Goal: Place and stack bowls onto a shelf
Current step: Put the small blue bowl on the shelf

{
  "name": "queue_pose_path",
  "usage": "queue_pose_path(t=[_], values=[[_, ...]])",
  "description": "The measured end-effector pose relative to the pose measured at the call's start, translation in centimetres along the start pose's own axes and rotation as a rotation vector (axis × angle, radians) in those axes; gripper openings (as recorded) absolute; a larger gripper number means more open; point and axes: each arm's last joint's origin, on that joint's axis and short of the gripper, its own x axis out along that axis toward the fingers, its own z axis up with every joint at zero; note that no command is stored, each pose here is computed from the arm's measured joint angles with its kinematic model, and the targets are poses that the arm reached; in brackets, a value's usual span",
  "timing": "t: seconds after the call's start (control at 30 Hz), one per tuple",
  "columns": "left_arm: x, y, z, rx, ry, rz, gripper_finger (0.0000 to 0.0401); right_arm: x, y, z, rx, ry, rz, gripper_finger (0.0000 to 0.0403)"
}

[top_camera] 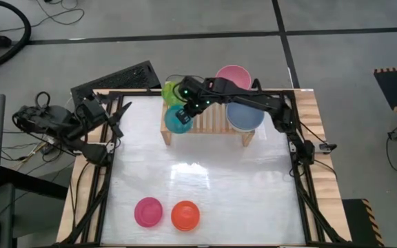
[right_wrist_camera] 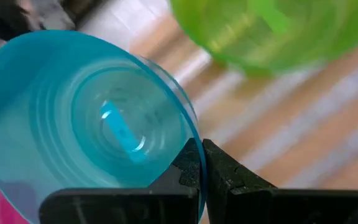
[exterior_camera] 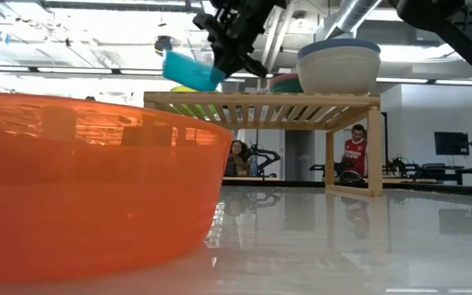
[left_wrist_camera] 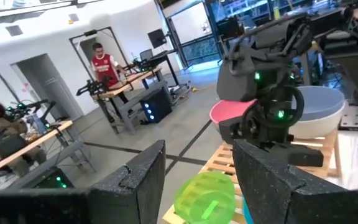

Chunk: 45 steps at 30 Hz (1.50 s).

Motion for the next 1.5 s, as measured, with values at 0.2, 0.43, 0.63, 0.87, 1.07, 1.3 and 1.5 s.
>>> queue_pose_path(t=[0.2,0.43,0.63,0.87,1.07,1.3,1.5], values=[[0.0,0.0,0.0,0.015,0.003,0.008,0.0174,0.6,0.0,-0.1,0.001,0.012,0.000,0.0025],[0.0,0.0,0.0,0.018,0.005,0.010,0.0174,0.5,-0.3,0.2,0.006,0.002,-0.002,0.0056],[0.0,0.0,-0.1,0.019,0.007,0.014,0.0174,0.5,-0.1,0.5,-0.022,-0.028,0.015,0.0097],[0.0,0.2,-0.1,0.021,0.033,0.082,0.0174,0.3,-0.4,1.2,-0.003,-0.077,0.033,0.0159],[0.0,0.1,-0.4,0.034,0.047,0.078,0.0174,-2.8,-1.2,1.7,0.025,-0.116,0.039,0.0172],[0.0,0.1,-0.5,-0.018,0.047,0.072,0.0174,-9.3,-0.5,1.5,-0.005,-0.234,0.116,0.0152],[0.0,0.1,-0.5,-0.051,0.045,0.073,0.0174,-12.4,4.3,-1.2,-0.261,-0.300,0.187,0.0115]])
